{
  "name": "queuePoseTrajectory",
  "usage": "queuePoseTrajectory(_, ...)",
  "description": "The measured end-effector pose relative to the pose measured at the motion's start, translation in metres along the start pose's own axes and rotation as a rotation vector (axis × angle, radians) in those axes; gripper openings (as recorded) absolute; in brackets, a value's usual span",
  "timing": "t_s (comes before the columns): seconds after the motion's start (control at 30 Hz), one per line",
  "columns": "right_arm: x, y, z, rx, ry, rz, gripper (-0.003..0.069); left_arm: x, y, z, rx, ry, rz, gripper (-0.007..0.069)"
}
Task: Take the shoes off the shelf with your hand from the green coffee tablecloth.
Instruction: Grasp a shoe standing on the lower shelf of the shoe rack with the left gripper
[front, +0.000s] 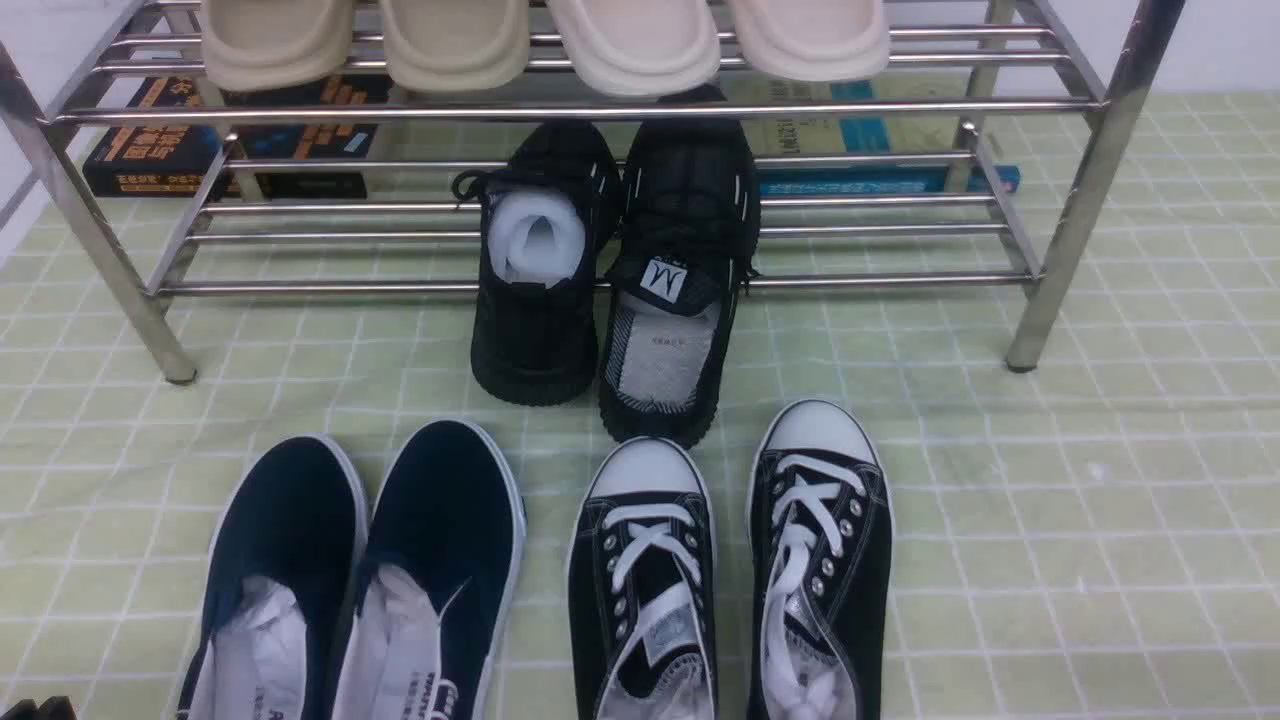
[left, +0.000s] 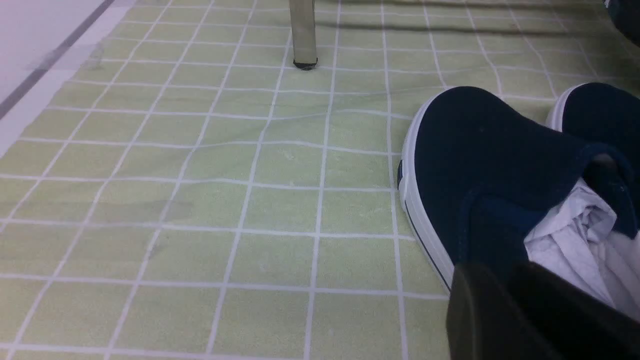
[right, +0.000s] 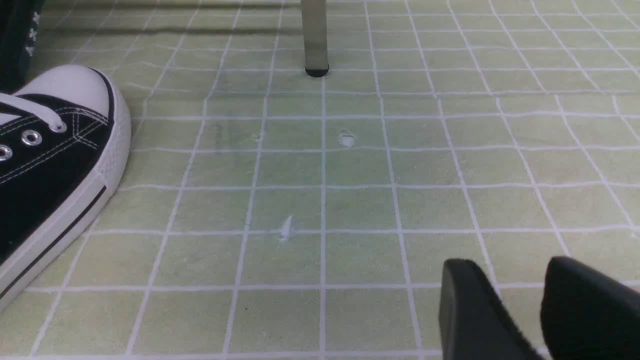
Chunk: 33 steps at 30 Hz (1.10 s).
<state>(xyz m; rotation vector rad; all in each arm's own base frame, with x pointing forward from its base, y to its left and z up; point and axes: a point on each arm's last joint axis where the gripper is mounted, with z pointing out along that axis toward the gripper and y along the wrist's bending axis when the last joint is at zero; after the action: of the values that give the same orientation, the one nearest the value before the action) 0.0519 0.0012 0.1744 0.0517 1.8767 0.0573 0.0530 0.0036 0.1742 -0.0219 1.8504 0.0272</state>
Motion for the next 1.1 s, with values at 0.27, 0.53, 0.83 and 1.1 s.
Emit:
queuePoseTrajectory(0.27, 0.0, 0.0, 0.0, 0.0, 0.0, 0.0, 0.0239, 0.0, 0.0, 0.0, 0.0, 0.0, 0.0, 0.0127)
queuePoseTrajectory(0.53, 0.0, 0.0, 0.0, 0.0, 0.0, 0.0, 0.0239, 0.0, 0.0, 0.0, 0.0, 0.0, 0.0, 0.0139)
queuePoseTrajectory(0.83, 0.0, 0.0, 0.0, 0.0, 0.0, 0.001, 0.0239, 0.0, 0.0, 0.0, 0.0, 0.0, 0.0, 0.0144)
queuePoseTrajectory(1.1, 0.0, 0.0, 0.0, 0.0, 0.0, 0.001, 0.0239, 0.0, 0.0, 0.0, 0.0, 0.0, 0.0, 0.0152)
